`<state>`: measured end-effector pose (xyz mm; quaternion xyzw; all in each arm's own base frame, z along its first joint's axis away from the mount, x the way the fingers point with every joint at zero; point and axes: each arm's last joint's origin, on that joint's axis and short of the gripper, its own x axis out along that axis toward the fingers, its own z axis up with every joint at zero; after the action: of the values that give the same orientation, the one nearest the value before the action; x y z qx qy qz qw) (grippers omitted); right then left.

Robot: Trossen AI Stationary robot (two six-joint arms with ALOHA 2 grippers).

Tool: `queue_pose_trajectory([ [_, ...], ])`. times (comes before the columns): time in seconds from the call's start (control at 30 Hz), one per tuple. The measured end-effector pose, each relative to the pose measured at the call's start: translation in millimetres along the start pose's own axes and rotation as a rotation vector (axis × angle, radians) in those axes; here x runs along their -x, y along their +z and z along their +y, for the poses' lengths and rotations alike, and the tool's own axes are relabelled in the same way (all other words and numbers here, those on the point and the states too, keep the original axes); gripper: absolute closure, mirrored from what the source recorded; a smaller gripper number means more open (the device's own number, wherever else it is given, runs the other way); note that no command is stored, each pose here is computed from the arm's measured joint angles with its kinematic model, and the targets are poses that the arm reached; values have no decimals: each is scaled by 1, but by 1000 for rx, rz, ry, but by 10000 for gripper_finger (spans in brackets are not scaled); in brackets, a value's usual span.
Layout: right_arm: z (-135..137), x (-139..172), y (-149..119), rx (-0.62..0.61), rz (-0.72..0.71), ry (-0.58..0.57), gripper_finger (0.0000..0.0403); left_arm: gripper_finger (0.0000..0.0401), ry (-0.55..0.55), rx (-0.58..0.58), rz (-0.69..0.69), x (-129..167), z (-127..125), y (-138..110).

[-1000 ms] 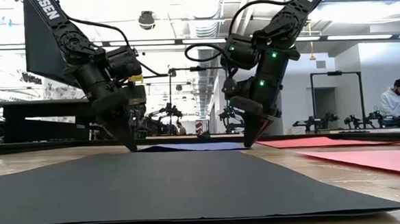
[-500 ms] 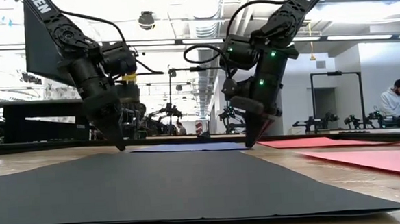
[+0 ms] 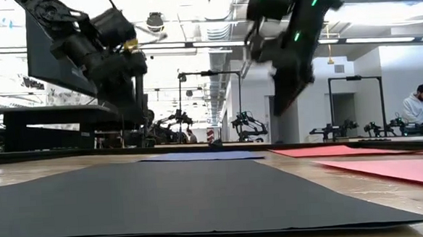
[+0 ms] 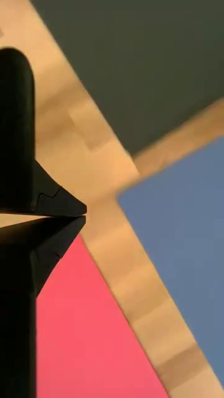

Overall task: Organize paper
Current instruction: Adjust the stacked colored papers

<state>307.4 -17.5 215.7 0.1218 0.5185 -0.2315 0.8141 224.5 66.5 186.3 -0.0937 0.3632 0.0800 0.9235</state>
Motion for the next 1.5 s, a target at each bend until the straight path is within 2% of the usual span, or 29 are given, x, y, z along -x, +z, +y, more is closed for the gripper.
queue_pose_trajectory([
  [0.13,28,19,-21,7,-28,39,403,401,-106,-89,-76,-14,-35,7],
  [0.3,62,27,-59,-8,31,48,403,401,-199,-173,-41,-42,-81,20],
  [0.47,84,45,-102,-94,52,-39,403,401,-274,-246,6,-78,-128,38],
  [0.7,87,67,-160,-343,186,-263,403,401,-314,-377,90,-121,-183,72],
  [0.87,86,79,-182,-476,294,-356,403,401,-281,-395,167,-151,-199,90],
  [1.1,82,74,-198,-545,370,-413,403,401,-252,-421,296,-191,-212,97],
  [1.3,67,48,-220,-572,467,-469,403,401,-249,-458,268,-194,-217,110],
  [1.5,57,32,-231,-624,507,-488,403,401,-202,-470,305,-196,-201,112],
])
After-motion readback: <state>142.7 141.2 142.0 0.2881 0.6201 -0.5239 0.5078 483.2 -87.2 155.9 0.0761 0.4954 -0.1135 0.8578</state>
